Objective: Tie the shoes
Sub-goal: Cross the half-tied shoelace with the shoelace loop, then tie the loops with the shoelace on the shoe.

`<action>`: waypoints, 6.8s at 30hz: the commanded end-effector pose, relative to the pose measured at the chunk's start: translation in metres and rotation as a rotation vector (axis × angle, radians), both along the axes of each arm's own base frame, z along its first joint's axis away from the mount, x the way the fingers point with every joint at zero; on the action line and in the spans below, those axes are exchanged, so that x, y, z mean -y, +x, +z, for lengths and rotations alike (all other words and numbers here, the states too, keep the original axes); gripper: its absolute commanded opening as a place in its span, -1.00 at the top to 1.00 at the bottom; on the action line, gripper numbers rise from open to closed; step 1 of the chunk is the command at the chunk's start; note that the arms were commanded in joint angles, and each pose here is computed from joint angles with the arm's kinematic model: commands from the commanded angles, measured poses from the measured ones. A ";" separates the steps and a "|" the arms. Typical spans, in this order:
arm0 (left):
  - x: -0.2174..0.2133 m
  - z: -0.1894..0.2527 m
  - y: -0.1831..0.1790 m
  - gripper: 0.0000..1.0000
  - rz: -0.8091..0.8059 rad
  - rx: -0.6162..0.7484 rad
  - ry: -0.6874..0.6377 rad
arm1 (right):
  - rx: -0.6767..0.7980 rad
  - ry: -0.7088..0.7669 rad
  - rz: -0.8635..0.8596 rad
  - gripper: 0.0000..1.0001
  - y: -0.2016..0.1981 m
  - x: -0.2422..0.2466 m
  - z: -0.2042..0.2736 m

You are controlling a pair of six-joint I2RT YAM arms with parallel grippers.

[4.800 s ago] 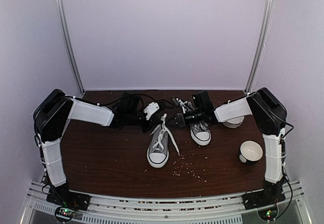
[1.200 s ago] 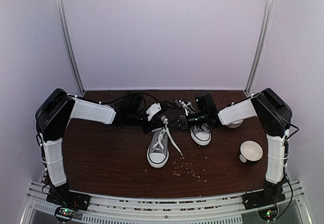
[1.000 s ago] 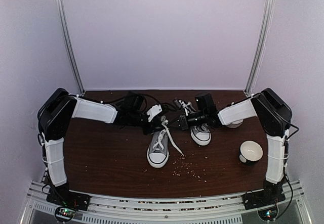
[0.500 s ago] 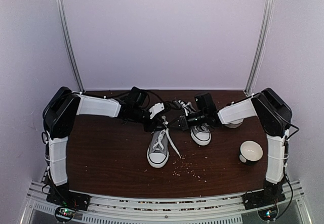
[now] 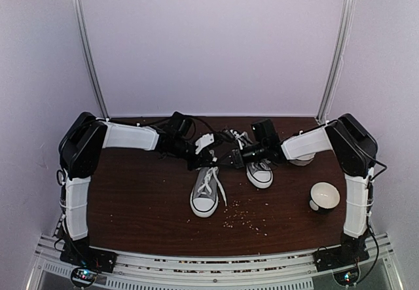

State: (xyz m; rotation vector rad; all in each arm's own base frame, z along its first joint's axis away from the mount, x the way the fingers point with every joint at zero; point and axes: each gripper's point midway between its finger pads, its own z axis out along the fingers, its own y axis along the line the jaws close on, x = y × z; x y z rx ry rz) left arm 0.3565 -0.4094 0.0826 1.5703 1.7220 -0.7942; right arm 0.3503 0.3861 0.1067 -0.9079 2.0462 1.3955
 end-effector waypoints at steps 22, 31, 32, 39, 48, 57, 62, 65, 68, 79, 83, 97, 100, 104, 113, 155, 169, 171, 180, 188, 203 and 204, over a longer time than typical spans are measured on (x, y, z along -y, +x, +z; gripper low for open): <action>-0.003 0.020 0.010 1.00 0.080 0.093 -0.093 | -0.164 0.080 -0.130 0.59 0.031 0.003 -0.017; -0.003 0.021 0.011 1.00 0.083 0.092 -0.100 | -0.182 0.160 -0.022 0.62 0.008 -0.012 -0.005; -0.002 0.020 0.010 1.00 0.082 0.092 -0.100 | -0.184 0.166 -0.015 0.62 0.007 -0.014 -0.004; -0.002 0.020 0.009 1.00 0.082 0.082 -0.105 | -0.210 0.174 -0.013 0.68 0.005 -0.021 -0.009; 0.000 0.026 0.011 1.00 0.083 0.072 -0.135 | -0.216 0.187 -0.004 0.61 -0.002 -0.018 -0.005; 0.000 0.025 0.011 1.00 0.076 0.066 -0.128 | -0.205 0.206 0.007 0.86 0.000 -0.025 0.004; -0.001 0.023 0.012 1.00 0.086 0.066 -0.122 | -0.203 0.204 0.001 1.00 -0.002 -0.022 0.005; -0.002 0.022 0.011 1.00 0.089 0.069 -0.116 | -0.184 0.194 -0.028 1.00 0.002 -0.017 0.006; -0.003 0.020 0.010 0.76 0.090 0.071 -0.110 | -0.155 0.154 -0.056 1.00 0.006 -0.012 0.004; -0.010 0.052 -0.004 0.14 0.030 0.147 -0.145 | -0.125 0.086 -0.057 1.00 0.004 -0.012 -0.002; -0.005 0.064 -0.015 0.12 -0.032 0.188 -0.134 | -0.120 0.080 -0.050 1.00 0.003 -0.014 0.000; 0.006 0.062 -0.014 0.11 -0.025 0.272 -0.039 | -0.116 0.073 -0.042 1.00 0.003 -0.016 0.002; 0.005 0.064 -0.009 0.13 -0.003 0.280 -0.035 | -0.119 0.065 -0.041 1.00 0.002 -0.015 0.000; 0.008 0.060 -0.011 0.22 -0.016 0.252 -0.034 | -0.113 0.062 -0.037 1.00 0.002 -0.015 0.002; 0.006 0.055 -0.007 0.69 0.008 0.239 -0.010 | -0.110 0.060 -0.038 1.00 0.001 -0.015 0.002; -0.052 0.013 -0.008 1.00 0.205 -0.055 -0.036 | -0.101 -0.081 -0.156 1.00 0.005 0.024 -0.017; -0.080 -0.008 0.006 1.00 0.310 -0.101 0.015 | -0.093 -0.172 -0.120 1.00 -0.004 0.033 -0.025; -0.084 -0.012 0.008 1.00 0.326 -0.110 0.022 | -0.097 -0.175 -0.116 1.00 -0.006 0.033 -0.027; -0.102 -0.026 0.012 1.00 0.389 -0.134 0.058 | -0.105 -0.204 -0.093 1.00 -0.010 0.034 -0.035; -0.110 -0.042 0.008 1.00 0.409 -0.164 0.093 | -0.112 -0.207 -0.087 1.00 -0.006 0.030 -0.042; -0.101 -0.030 -0.001 1.00 0.334 -0.164 0.032 | -0.083 -0.214 -0.057 0.75 -0.006 0.023 -0.033; -0.100 -0.028 -0.002 1.00 0.328 -0.163 0.025 | -0.071 -0.214 -0.063 0.68 -0.004 0.026 -0.028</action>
